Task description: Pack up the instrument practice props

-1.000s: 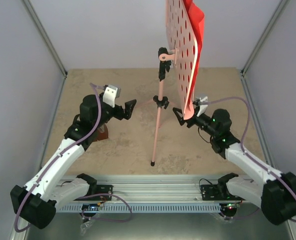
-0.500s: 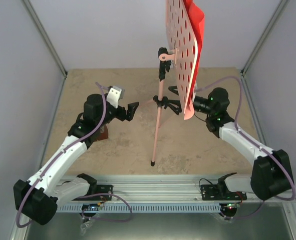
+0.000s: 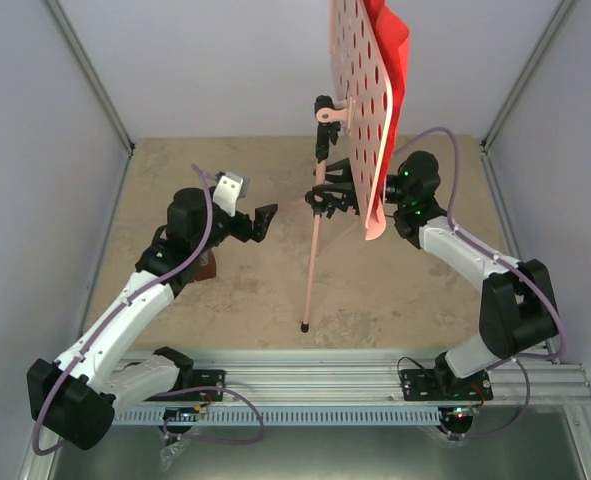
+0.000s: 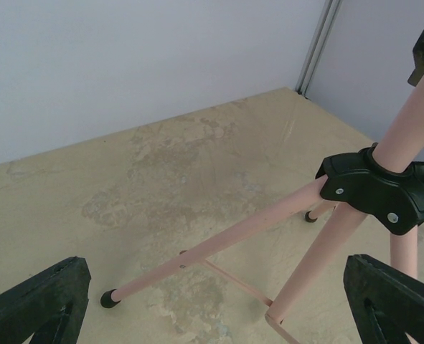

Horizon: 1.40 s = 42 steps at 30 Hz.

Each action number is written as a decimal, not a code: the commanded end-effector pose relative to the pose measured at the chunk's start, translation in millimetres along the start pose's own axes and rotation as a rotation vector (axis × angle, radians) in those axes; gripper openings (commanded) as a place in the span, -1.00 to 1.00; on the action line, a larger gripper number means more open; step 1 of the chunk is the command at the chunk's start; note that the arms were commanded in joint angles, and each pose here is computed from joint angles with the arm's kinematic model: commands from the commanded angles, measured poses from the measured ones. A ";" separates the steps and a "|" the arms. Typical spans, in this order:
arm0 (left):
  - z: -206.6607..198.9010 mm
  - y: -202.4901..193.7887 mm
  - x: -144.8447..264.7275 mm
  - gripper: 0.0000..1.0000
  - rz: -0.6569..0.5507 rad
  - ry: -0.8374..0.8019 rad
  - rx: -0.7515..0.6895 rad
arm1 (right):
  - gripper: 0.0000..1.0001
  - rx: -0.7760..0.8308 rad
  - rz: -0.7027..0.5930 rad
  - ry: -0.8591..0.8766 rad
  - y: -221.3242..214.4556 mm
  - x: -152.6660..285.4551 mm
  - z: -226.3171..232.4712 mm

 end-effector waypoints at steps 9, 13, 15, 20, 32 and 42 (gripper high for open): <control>0.5 6.6 2.9 0.99 -0.034 0.006 -0.024 | -0.99 0.063 -0.002 -0.092 15.0 -5.7 -3.9; 3.5 8.6 4.6 0.98 -0.044 0.031 -0.020 | -0.99 0.094 0.014 -0.374 20.6 11.4 -20.1; 3.0 10.4 6.7 0.98 -0.053 0.032 -0.021 | -0.99 0.114 0.013 -0.491 26.6 20.8 -23.3; 2.2 12.8 9.5 0.98 -0.065 0.031 -0.021 | -0.99 0.136 0.021 -0.743 47.4 35.6 -28.8; 10.6 19.3 16.0 0.98 -0.102 0.101 -0.006 | -0.99 0.070 0.101 -1.223 46.2 35.6 -35.6; 26.0 28.1 28.4 0.98 -0.167 0.224 0.019 | -0.99 0.087 0.199 -1.443 39.0 29.2 -44.2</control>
Point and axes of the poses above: each gripper's point midway between its finger pads, its own x axis back along the fingers, its own z axis along the line the jaws close on, y = z × x, the point moved 3 cm from there along x, back along the fingers, and after that the axes turned 12 degrees about x, right-handed, at the moved point
